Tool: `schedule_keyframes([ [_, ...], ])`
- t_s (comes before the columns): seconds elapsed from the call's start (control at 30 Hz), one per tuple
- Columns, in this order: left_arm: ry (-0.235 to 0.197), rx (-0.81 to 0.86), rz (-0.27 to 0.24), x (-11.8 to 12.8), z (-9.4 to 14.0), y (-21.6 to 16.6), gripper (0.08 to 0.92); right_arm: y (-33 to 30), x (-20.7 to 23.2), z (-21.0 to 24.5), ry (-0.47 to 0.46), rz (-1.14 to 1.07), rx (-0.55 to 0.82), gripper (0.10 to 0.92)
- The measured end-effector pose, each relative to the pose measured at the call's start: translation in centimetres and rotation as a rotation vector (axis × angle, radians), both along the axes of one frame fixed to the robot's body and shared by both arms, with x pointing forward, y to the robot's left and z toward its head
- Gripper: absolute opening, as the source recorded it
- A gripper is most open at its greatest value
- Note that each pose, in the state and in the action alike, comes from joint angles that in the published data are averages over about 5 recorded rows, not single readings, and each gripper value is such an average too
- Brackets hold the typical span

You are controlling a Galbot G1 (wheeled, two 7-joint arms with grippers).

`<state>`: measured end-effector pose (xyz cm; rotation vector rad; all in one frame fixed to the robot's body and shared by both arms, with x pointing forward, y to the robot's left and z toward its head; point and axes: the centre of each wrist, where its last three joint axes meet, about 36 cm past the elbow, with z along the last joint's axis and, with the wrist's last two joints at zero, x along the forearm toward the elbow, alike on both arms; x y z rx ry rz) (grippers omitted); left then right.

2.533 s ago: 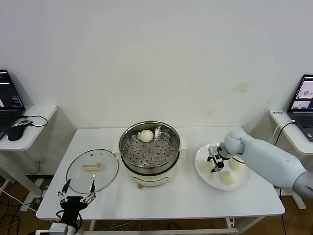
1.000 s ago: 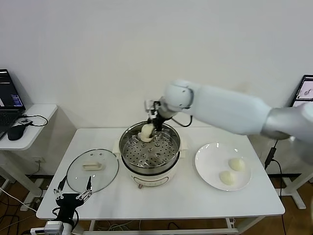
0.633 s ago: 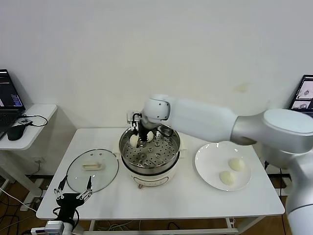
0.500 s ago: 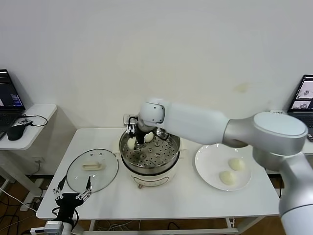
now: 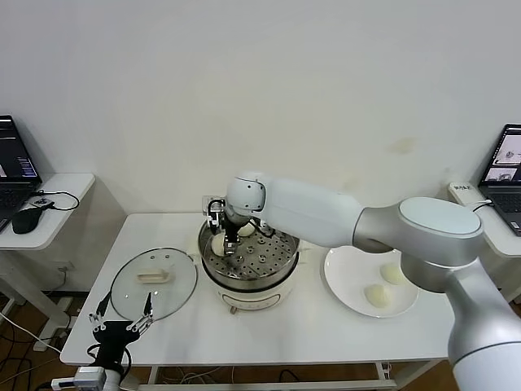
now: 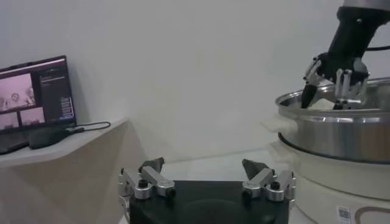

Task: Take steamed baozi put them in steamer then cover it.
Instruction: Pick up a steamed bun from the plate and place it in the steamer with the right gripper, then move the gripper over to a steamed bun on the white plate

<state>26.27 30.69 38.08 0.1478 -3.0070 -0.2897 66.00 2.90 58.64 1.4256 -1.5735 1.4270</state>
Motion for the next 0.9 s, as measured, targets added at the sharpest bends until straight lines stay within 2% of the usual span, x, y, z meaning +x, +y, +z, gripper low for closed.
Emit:
schedule_keyframes([
  [0.23,-0.006,-0.001,-0.004,0.1,0.2,-0.1,0.823,-3.7,0.3,4.0,-0.022,0.054,-0.036,0.823],
  [0.53,-0.007,0.005,-0.023,0.4,0.3,-0.3,0.823,-12.6,-0.7,9.3,-0.045,0.105,-0.090,0.823],
  [0.73,-0.004,0.008,-0.035,0.5,0.3,-0.5,0.823,-19.7,-2.4,9.9,-0.043,0.107,-0.130,0.823],
  [0.9,0.003,0.014,-0.042,0.5,0.0,-0.7,0.823,-25.7,-4.0,8.6,-0.040,0.082,-0.165,0.823],
])
